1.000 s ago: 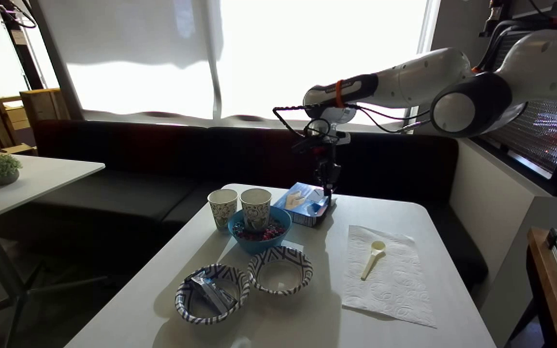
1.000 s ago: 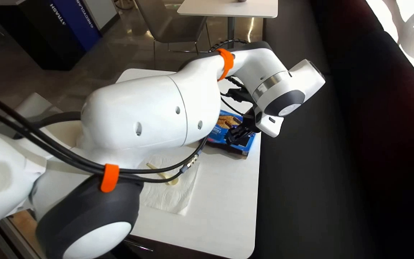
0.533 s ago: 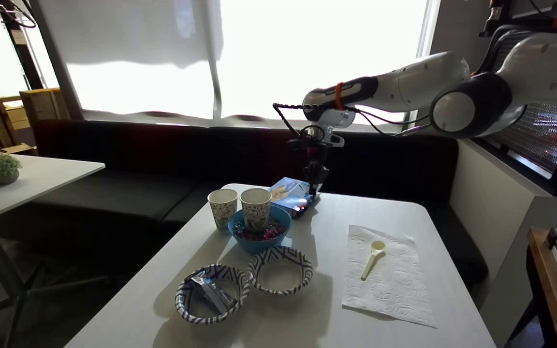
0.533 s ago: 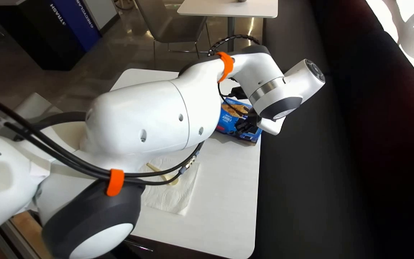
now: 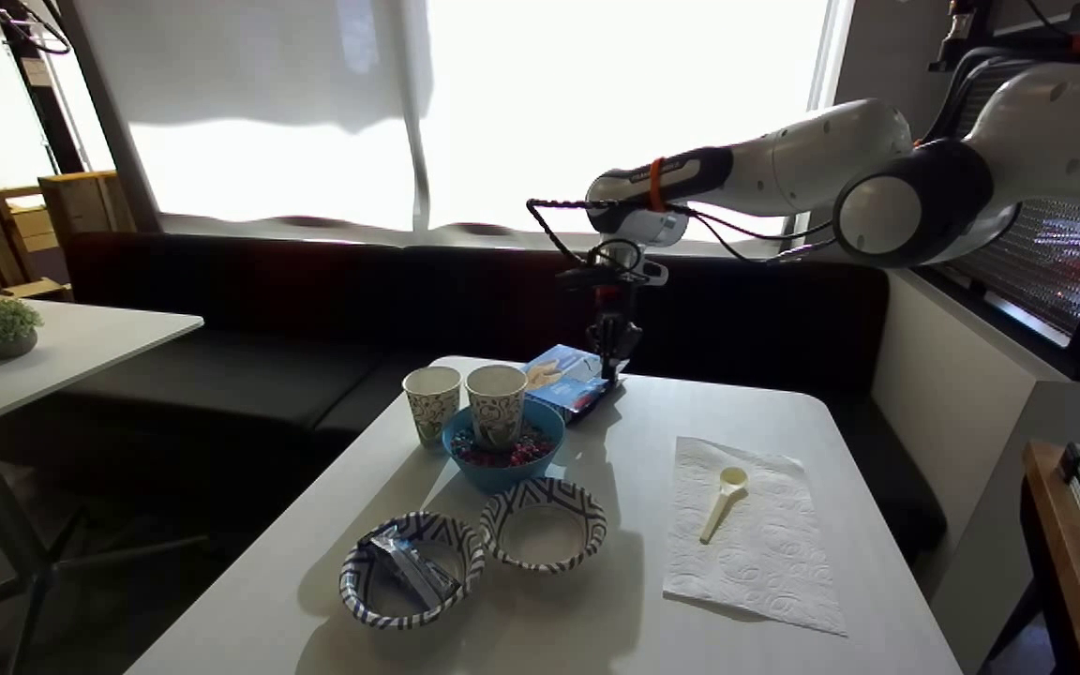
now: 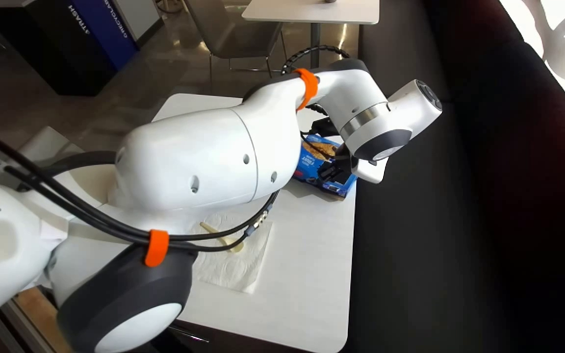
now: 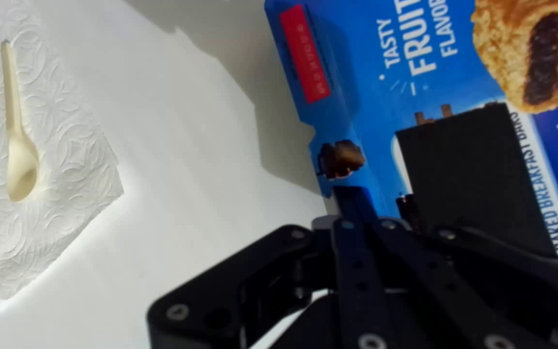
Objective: Move the box to the right
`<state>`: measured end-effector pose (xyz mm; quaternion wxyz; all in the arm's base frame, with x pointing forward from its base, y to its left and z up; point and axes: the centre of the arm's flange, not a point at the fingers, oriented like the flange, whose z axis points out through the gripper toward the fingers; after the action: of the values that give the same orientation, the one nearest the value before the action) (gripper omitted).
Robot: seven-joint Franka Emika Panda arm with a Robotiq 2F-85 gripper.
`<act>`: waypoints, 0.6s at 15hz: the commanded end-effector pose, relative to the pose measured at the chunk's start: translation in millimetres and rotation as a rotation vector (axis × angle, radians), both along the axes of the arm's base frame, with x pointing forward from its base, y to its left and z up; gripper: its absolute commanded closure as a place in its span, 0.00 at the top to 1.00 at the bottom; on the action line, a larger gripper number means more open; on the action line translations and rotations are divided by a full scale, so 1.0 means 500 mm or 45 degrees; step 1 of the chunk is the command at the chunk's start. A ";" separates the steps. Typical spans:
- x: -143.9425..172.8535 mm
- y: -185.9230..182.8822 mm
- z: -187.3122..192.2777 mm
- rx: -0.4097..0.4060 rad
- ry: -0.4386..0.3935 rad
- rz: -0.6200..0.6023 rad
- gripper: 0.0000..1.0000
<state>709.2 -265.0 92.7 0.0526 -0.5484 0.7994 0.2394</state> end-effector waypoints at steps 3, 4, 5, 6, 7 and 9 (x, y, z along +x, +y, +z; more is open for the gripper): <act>0.043 -0.023 0.016 0.042 -0.119 0.265 0.40; 0.033 -0.016 0.030 0.038 -0.155 0.342 0.47; 0.023 -0.005 0.047 0.021 -0.192 0.399 0.54; 0.016 0.003 0.062 0.009 -0.220 0.461 0.62; 0.011 0.012 0.077 0.000 -0.246 0.521 0.69; 0.008 0.033 0.096 -0.022 -0.295 0.642 0.84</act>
<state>720.4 -263.4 127.4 0.0864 -0.7046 0.6759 0.1979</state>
